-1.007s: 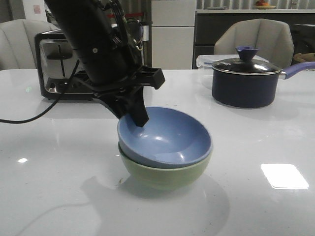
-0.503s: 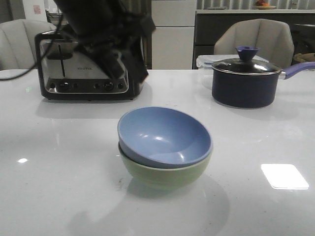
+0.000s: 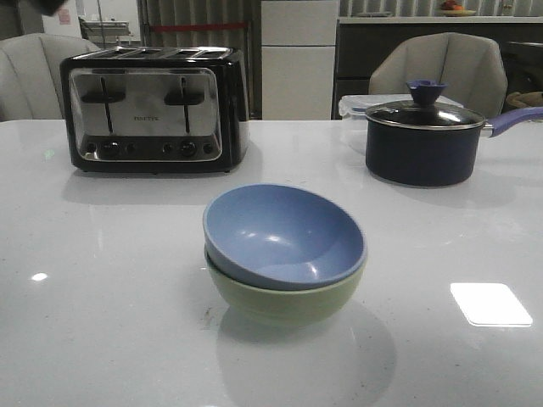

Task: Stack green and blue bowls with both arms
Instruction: 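Release the blue bowl and raise the left gripper away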

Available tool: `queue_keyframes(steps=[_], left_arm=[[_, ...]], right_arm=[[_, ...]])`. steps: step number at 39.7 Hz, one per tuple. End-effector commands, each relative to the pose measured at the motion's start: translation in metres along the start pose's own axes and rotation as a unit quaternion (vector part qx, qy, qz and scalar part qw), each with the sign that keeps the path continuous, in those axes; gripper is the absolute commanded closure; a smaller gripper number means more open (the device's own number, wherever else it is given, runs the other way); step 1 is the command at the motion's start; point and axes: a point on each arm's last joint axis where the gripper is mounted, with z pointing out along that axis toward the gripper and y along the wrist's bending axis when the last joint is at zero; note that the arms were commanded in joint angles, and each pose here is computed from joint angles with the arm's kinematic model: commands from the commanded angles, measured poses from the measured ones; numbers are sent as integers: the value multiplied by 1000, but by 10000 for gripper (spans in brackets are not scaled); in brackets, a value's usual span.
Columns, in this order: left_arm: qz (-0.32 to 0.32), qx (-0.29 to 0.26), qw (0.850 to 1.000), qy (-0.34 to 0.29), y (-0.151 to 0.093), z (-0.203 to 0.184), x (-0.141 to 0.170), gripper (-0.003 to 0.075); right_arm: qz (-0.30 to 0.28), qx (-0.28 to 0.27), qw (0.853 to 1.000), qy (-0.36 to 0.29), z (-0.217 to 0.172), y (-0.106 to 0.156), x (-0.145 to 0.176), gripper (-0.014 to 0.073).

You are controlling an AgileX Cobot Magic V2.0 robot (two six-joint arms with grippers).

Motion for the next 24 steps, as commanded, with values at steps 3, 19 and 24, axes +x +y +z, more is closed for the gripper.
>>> queue_keyframes(steps=[3, 19, 24], left_arm=[[-9, -28, 998, -61, -4, -36, 25, 318], [-45, -80, 992, -82, -9, -62, 96, 318], [-45, -80, 993, -79, -9, -59, 100, 318]], right_arm=[[1, 3, 999, -46, -6, 0, -13, 160], [1, 3, 999, -46, -6, 0, -13, 160], [-6, 7, 999, -43, -6, -1, -12, 161]])
